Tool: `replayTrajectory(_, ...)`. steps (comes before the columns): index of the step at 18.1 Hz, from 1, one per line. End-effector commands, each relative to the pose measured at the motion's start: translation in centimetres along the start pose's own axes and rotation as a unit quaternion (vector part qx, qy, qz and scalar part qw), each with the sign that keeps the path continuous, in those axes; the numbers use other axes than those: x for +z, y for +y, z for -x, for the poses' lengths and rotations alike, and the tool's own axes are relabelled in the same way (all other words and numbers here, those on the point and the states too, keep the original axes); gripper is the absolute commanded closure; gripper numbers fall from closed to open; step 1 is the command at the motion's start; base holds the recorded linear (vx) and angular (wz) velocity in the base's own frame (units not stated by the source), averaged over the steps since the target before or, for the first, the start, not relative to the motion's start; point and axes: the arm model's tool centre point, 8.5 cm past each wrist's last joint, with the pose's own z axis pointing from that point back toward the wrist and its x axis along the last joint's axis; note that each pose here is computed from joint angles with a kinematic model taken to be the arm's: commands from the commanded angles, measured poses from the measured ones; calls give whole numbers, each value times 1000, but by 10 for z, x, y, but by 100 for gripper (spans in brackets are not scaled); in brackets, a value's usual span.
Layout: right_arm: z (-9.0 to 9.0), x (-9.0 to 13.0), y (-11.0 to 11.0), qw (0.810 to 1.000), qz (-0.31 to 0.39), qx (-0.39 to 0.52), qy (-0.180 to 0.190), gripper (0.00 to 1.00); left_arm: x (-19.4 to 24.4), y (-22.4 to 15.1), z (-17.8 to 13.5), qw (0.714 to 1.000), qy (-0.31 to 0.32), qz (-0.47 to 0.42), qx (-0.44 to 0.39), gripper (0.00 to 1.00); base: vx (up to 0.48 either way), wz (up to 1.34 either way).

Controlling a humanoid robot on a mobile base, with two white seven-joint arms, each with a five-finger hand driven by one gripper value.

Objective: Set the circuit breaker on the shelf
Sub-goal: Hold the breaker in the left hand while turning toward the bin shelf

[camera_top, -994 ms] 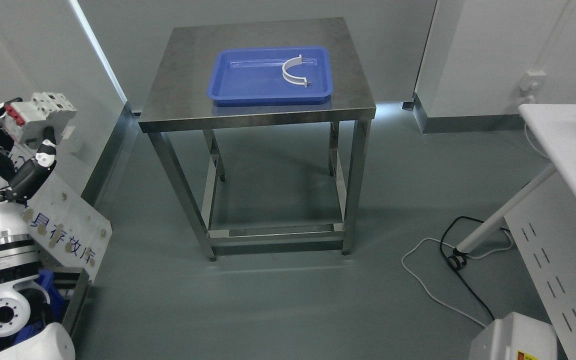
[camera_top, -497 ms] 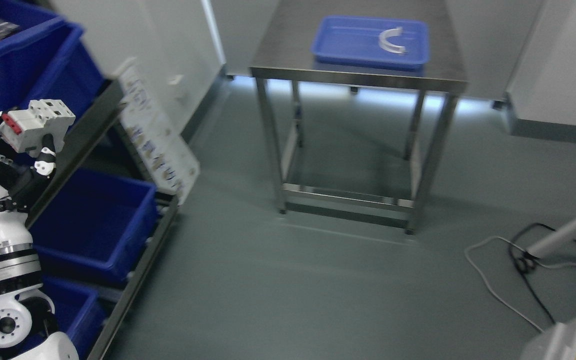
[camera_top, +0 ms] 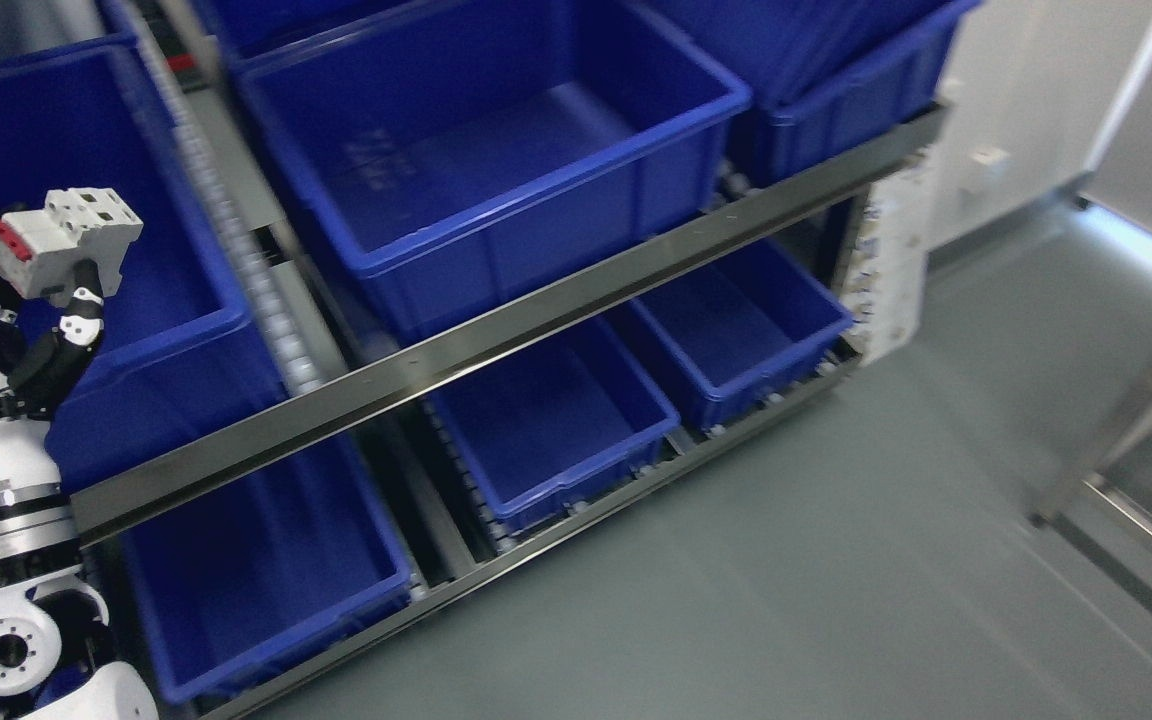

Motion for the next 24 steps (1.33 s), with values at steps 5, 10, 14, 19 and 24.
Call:
replayTrajectory(5, 7, -1, -10, 999, 7, 16, 29, 0, -12, -5, -16, 1000, -26, 12, -4, 82, 58, 823)
replayTrajectory(10, 7, -1, -10, 999, 7, 16, 29, 0, -21, -8, -17, 1000, -12, 14, 5, 82, 94, 315)
replayTrajectory(14, 7, -1, -10, 999, 7, 16, 29, 0, -26, -11, -20, 999, -17, 26, 6, 82, 103, 28)
replayTrajectory(19, 7, -1, -10, 999, 7, 16, 29, 0, -27, -12, -18, 999, -8, 30, 8, 82, 104, -79)
replayTrajectory(24, 7, -1, -10, 999, 7, 16, 29, 0, -31, -13, -17, 999, 6, 33, 13, 82, 86, -65)
